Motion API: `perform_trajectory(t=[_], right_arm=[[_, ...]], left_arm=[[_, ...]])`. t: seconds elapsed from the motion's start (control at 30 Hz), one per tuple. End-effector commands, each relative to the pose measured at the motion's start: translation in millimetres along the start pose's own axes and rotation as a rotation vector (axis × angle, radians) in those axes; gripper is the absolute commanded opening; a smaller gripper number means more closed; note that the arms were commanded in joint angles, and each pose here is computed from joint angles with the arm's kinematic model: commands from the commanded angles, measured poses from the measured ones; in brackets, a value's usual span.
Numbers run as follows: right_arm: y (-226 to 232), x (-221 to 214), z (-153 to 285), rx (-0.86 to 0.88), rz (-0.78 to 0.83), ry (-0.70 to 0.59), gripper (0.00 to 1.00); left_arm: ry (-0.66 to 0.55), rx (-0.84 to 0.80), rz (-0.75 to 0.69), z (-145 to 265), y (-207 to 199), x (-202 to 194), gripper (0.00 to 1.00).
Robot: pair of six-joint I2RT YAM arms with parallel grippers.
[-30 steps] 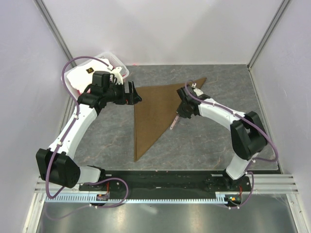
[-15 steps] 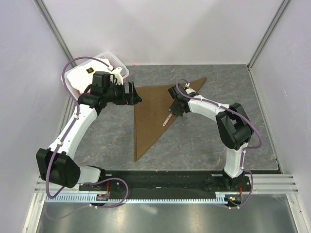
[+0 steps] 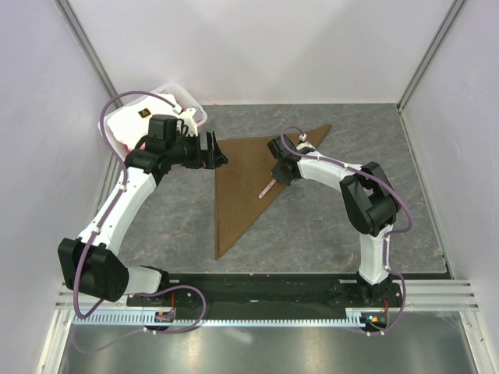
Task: Fold the napkin, place the utensils inside, and roll it up
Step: Place the utensil onto the napkin, then fold the napkin
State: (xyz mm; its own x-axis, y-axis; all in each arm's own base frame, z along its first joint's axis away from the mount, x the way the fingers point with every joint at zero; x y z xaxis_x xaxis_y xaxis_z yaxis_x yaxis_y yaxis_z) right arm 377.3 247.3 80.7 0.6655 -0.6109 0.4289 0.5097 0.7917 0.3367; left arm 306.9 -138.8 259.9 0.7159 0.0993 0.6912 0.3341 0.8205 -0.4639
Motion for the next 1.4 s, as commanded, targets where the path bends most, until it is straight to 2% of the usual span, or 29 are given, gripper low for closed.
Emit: perform_trajectory(t=[0.0,0.13,0.33,0.4,0.47,0.53,0.67,0.83,0.9,1.0,1.2,1.37], right_arm=[[9.8,7.4,0.7,0.011,-0.047,-0.057,0.0],[12.5,7.3,-1.4,0.015,-0.039,-0.054,0.0],[15.7,1.4,-10.7,0.015,-0.027,-0.024,0.09],[16.9,0.7,-11.8,0.017,-0.022,-0.019,0.15],[16.7,0.2,-12.9,0.016,-0.025,-0.018,0.31],[16.8,0.9,-12.2,0.016,-0.03,-0.021,0.4],[22.3,3.8,-7.2,0.038,-0.025,-0.017,0.5],[48.2,25.9,22.3,0.139,0.036,-0.063,0.56],[53.6,34.4,32.3,0.18,0.109,-0.062,0.59],[42.2,62.1,37.9,0.2,0.144,-0.067,0.61],[-6.3,135.7,13.1,0.23,0.176,-0.072,0.6],[-24.8,178.8,-14.6,0.269,0.204,-0.08,0.56]], left_arm=[[-0.034,-0.057,0.004,2.4,-10.9,6.9,0.97],[-0.036,-0.061,0.003,3.1,-11.6,6.9,0.97],[-0.032,-0.055,0.003,2.0,-10.1,5.9,0.97],[-0.033,-0.057,0.0,2.0,-10.3,6.2,0.97],[-0.033,-0.057,0.0,2.2,-10.5,6.4,0.97],[-0.032,-0.056,0.001,2.0,-10.2,5.9,0.97],[-0.032,-0.052,0.002,1.2,-9.3,5.7,0.97],[-0.032,-0.034,-0.001,-0.8,-6.0,5.7,0.97],[-0.03,-0.022,-0.005,-2.2,-3.5,4.7,0.97],[-0.033,0.01,-0.008,-3.5,1.1,5.1,0.97],[-0.017,0.003,-0.006,-7.6,1.6,2.1,0.96],[-0.023,-0.001,-0.033,-10.3,2.2,1.9,0.96]])
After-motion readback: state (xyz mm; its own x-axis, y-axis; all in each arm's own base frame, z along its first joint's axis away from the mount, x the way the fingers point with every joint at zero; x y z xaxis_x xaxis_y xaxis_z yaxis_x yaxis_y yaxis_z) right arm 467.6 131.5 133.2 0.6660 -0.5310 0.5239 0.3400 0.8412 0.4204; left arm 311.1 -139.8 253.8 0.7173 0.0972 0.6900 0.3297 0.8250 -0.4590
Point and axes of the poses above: each gripper's point midway between its finger pads, its own z axis back along the fingers, its own y axis along the line the jaws close on, x = y × z, the point moved 5 cm from there along z, back along the fingers, and after that the axes turned 4 degrees about z, right-handed, at the moved point
